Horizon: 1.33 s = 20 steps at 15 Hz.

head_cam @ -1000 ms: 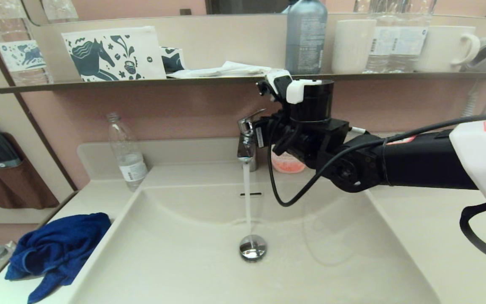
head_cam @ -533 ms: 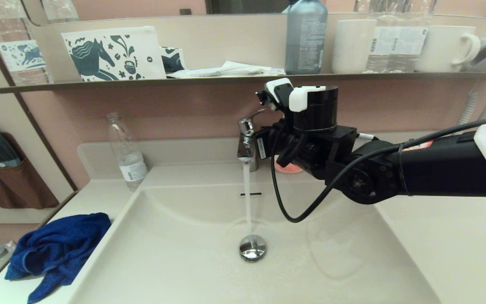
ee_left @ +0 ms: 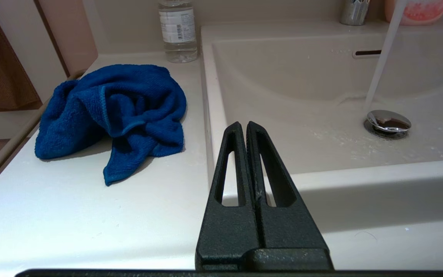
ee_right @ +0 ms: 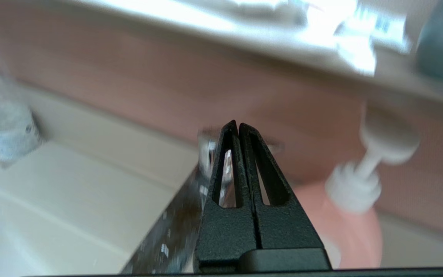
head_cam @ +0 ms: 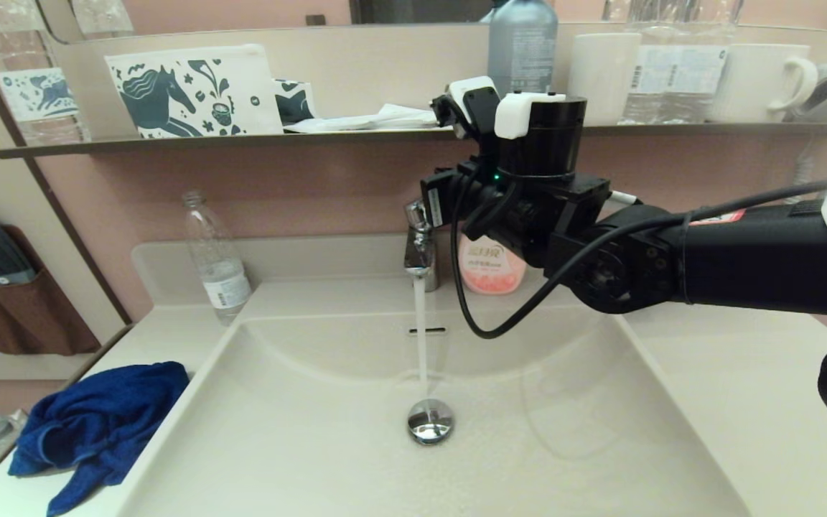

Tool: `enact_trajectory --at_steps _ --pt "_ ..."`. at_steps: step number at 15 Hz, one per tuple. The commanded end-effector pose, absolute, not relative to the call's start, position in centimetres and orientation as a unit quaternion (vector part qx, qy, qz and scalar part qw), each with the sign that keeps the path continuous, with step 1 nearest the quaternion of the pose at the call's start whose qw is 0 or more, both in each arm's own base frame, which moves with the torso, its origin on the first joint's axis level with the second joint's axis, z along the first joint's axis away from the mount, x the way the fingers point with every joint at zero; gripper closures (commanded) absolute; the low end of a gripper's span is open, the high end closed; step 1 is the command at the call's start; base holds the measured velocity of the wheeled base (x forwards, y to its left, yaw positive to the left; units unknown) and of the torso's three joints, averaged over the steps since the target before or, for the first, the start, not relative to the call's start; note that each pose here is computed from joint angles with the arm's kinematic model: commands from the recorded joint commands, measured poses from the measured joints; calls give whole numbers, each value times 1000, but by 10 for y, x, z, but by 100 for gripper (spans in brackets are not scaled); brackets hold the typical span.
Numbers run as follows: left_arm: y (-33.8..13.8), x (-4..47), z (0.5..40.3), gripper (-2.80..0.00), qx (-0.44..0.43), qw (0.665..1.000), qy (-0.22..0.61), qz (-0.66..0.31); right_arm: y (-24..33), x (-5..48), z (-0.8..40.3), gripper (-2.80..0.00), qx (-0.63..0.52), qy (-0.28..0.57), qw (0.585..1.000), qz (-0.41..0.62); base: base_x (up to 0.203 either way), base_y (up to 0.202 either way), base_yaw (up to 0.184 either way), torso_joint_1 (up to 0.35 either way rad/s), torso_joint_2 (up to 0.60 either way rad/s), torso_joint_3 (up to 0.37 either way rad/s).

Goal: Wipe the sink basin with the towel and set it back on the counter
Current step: Turn off the faucet

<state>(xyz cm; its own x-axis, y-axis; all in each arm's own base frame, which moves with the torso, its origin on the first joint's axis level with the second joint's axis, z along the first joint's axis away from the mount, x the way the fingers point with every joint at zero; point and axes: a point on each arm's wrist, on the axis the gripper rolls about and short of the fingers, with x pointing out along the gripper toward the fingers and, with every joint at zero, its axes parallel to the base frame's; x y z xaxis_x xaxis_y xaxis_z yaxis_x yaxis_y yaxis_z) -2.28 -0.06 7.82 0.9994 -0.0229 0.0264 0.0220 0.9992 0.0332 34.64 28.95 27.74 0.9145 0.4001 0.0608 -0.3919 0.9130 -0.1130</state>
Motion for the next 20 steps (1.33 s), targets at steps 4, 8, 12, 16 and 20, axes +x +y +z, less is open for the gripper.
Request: enact_trajectory --at_steps 4,8,12,16,20 --pt "-1 -23 78 0 16 1000 -13 -11 292 372 271 0 -72 -62 978 186 0 0 0 0 0 0" --pt "-1 -23 78 0 16 1000 -13 -11 287 385 265 0 -92 -63 978 179 0 0 0 0 0 0" --pt "-1 -23 78 0 16 1000 -13 -11 289 391 253 0 -102 -52 977 182 0 0 0 0 0 0" --pt "-1 -23 78 0 16 1000 -13 -11 290 389 246 0 -111 -32 976 184 0 0 0 0 0 0" --pt "-1 -23 78 0 16 1000 -13 -11 285 381 240 0 -121 -8 975 187 0 0 0 0 0 0"
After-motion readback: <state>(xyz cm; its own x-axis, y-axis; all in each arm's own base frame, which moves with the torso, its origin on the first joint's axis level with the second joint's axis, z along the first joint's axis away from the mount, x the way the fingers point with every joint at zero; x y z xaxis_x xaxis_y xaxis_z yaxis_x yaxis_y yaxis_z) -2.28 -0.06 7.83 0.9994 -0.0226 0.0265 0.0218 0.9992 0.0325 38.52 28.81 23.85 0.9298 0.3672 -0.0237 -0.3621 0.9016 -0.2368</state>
